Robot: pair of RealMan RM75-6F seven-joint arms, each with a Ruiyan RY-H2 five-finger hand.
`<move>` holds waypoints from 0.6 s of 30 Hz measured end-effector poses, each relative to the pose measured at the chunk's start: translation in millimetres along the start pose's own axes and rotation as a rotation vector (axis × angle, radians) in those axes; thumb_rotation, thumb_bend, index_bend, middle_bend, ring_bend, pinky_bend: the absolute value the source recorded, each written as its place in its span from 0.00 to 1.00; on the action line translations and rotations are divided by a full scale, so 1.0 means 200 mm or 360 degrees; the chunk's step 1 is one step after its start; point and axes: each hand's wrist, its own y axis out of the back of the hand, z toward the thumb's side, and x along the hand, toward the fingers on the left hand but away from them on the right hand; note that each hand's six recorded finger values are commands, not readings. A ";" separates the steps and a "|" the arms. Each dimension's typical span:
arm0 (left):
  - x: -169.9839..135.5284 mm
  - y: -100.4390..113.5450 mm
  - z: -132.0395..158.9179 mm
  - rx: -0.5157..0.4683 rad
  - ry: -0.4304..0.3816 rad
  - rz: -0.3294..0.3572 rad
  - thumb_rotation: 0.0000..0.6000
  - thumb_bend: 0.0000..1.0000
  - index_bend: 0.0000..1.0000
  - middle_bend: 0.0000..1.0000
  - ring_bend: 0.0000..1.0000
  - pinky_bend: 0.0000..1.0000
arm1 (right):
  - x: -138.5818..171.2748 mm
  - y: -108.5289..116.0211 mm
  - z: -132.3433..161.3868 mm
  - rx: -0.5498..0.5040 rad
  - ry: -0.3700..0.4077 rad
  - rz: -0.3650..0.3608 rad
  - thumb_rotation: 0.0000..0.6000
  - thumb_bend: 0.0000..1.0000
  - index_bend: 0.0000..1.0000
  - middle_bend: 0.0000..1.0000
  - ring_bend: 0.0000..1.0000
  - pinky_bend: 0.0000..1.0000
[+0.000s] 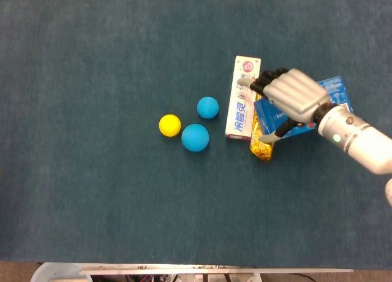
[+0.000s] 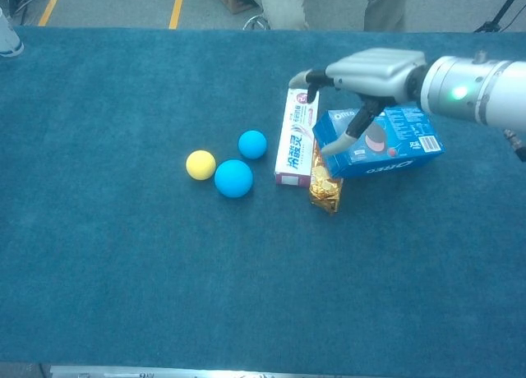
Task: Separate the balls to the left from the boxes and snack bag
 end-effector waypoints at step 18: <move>0.03 -0.01 0.03 0.0014 -0.0019 -0.0020 1.00 0.37 0.08 0.13 0.08 0.00 | 0.24 -0.12 -0.11 -0.0138 -0.0025 0.0103 0.60 0.00 0.02 0.23 0.14 0.23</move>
